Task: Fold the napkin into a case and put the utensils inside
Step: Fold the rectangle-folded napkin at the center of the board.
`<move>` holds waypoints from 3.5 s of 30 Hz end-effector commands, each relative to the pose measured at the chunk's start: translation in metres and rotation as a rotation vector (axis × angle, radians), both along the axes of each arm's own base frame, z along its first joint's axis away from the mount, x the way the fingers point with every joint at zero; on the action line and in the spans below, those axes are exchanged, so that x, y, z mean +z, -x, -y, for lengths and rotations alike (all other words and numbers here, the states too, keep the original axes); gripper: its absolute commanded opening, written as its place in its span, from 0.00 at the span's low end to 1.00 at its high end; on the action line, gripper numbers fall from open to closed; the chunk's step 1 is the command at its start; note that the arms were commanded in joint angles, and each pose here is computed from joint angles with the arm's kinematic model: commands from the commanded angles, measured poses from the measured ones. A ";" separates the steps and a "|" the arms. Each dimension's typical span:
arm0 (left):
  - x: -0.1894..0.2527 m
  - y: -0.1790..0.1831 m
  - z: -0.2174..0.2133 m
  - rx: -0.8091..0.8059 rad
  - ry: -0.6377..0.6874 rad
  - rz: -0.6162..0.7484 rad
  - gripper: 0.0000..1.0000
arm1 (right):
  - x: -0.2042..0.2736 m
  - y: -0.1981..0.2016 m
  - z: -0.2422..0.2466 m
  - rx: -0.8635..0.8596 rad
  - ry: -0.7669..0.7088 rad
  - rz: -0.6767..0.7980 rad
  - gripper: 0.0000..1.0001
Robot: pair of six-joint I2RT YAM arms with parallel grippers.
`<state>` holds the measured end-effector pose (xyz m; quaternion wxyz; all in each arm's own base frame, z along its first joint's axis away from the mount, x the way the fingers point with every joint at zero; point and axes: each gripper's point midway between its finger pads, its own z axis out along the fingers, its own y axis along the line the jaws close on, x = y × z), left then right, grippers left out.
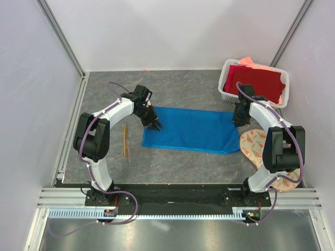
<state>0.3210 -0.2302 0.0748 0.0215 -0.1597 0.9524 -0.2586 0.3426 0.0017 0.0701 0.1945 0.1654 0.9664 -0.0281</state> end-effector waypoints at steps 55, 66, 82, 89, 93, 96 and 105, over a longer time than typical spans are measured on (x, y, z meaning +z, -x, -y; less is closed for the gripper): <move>-0.024 0.051 -0.002 -0.065 -0.002 -0.023 0.30 | 0.104 0.000 -0.152 0.283 -0.249 0.176 0.00; -0.042 0.067 -0.022 -0.052 -0.085 -0.034 0.29 | 0.101 -0.008 -0.253 0.237 -0.530 0.144 0.00; -0.069 0.083 -0.035 -0.049 -0.135 -0.067 0.26 | 0.072 -0.004 -0.348 0.219 -0.712 0.040 0.00; -0.067 0.086 -0.036 -0.047 -0.131 -0.055 0.25 | 0.045 -0.001 -0.365 0.237 -0.719 -0.023 0.00; -0.065 0.085 -0.036 -0.041 -0.127 -0.052 0.25 | 0.034 0.002 -0.374 0.264 -0.719 -0.045 0.00; -0.063 0.085 -0.035 -0.038 -0.123 -0.048 0.25 | 0.023 0.003 -0.382 0.290 -0.713 -0.066 0.00; -0.061 0.084 -0.033 -0.033 -0.113 -0.044 0.25 | 0.001 -0.002 -0.395 0.330 -0.688 -0.080 0.00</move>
